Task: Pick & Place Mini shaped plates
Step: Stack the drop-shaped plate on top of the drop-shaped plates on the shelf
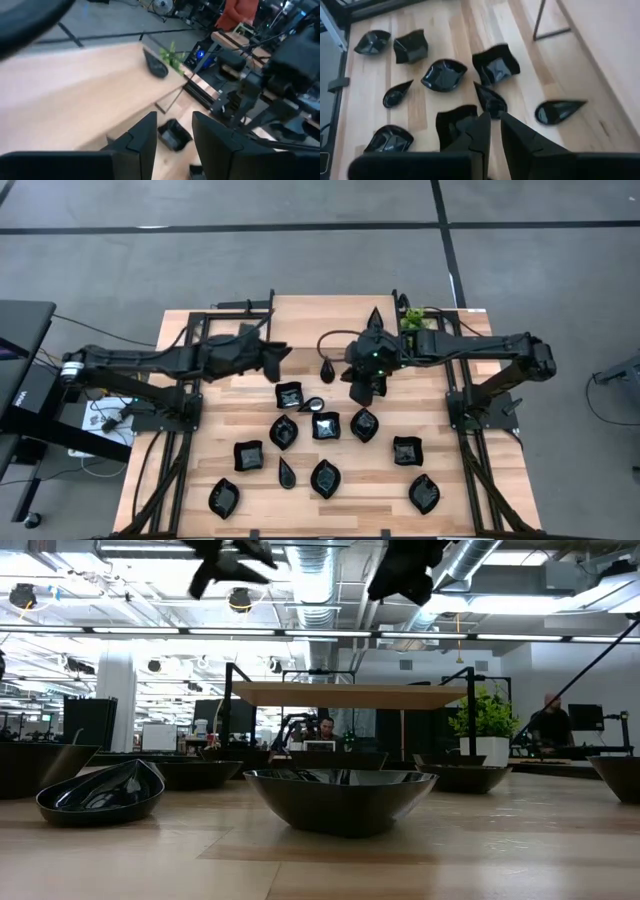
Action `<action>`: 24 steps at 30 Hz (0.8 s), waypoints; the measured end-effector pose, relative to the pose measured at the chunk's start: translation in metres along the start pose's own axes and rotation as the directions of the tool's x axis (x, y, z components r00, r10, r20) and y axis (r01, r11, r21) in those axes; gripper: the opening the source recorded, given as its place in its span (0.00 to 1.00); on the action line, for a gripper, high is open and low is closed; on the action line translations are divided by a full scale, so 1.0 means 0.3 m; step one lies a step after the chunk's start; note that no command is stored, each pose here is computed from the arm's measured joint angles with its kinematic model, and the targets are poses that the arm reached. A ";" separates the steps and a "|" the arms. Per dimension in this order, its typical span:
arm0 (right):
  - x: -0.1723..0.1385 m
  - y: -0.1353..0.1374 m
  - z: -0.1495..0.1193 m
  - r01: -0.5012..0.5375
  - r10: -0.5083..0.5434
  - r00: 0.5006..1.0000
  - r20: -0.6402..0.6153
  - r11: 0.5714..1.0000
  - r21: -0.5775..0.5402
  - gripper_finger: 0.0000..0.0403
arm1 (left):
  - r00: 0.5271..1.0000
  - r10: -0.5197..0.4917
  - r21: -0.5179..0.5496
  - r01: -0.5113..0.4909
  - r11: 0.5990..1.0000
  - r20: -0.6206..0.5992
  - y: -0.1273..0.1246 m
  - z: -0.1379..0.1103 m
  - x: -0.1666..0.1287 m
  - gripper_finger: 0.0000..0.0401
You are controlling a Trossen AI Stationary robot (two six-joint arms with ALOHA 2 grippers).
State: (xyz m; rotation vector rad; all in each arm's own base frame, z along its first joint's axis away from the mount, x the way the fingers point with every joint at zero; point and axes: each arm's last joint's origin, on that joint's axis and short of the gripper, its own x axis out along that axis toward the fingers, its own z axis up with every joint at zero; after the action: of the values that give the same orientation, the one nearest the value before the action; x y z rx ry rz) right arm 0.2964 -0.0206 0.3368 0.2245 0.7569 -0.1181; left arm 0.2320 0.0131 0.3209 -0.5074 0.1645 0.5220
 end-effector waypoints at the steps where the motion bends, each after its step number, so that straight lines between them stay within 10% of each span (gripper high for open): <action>1: 0.007 0.000 0.000 -0.004 0.004 1.000 0.012 1.000 -0.015 0.10 | 1.000 -0.003 -0.023 0.003 1.000 -0.007 0.013 -0.019 -0.013 0.31; 24: 0.442 -0.013 -0.045 -0.217 0.153 0.948 -0.279 0.952 -0.217 0.16 | 0.998 0.007 -0.093 -0.012 0.996 -0.057 0.137 -0.244 -0.104 0.30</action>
State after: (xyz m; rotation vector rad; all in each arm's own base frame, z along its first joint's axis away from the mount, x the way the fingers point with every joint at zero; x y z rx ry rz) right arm 0.3823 -0.0245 0.2350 0.0743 0.9987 0.1893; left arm 0.1823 -0.0067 0.2491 -0.6131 0.1969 0.5266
